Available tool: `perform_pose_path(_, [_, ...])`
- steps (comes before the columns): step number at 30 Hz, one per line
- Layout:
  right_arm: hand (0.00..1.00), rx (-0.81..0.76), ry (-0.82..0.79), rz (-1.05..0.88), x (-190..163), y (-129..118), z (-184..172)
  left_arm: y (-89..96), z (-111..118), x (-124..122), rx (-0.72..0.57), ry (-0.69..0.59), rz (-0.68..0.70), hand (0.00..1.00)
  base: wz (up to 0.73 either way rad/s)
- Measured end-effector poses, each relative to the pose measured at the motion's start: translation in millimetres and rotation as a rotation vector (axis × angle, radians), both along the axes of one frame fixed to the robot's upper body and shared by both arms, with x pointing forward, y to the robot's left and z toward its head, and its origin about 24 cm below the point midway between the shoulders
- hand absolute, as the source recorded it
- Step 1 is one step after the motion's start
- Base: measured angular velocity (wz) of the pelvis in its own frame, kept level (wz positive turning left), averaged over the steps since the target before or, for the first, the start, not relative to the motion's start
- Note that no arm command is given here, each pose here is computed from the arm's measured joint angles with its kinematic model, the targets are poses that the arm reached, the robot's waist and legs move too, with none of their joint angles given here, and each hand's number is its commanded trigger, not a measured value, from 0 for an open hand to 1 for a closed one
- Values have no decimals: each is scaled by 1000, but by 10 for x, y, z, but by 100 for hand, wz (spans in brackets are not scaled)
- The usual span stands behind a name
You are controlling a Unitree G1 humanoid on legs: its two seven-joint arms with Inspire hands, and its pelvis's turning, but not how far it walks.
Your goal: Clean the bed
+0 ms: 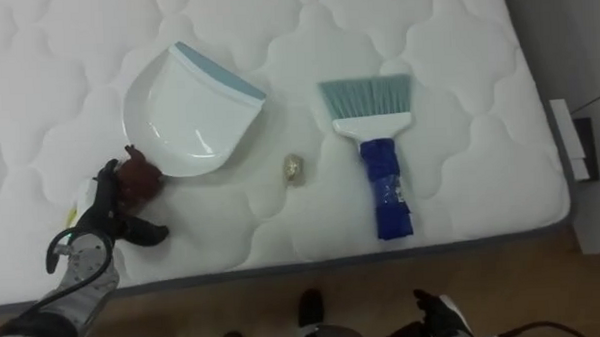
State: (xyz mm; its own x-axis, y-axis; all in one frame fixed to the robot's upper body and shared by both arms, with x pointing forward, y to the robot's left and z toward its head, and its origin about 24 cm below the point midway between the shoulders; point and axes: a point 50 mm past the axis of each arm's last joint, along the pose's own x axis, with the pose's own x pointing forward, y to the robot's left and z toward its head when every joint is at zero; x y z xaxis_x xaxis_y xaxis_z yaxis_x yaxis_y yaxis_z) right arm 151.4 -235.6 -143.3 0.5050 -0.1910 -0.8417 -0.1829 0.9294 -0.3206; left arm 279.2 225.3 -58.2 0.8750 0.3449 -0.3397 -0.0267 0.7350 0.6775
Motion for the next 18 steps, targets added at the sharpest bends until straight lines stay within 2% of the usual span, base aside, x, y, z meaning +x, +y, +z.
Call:
perform_pose_path(10, [0,-3,-1,8,11,14,1,9,7,21,8,13,8,0,1])
perform_pose_path(11, [0,-4,0,7,10,14,0,9,10,24,8,14,8,42,0])
perform_pose_path(12, [0,-4,1,7,11,14,0,10,10,24,9,14,9,77,0])
perform_pose_path(13, [0,-3,-2,8,17,18,2,12,10,24,10,15,9,100,0])
perform_pose_path(18, [0,-6,-11,6,35,33,10,73,21,20,33,20,29,100,4])
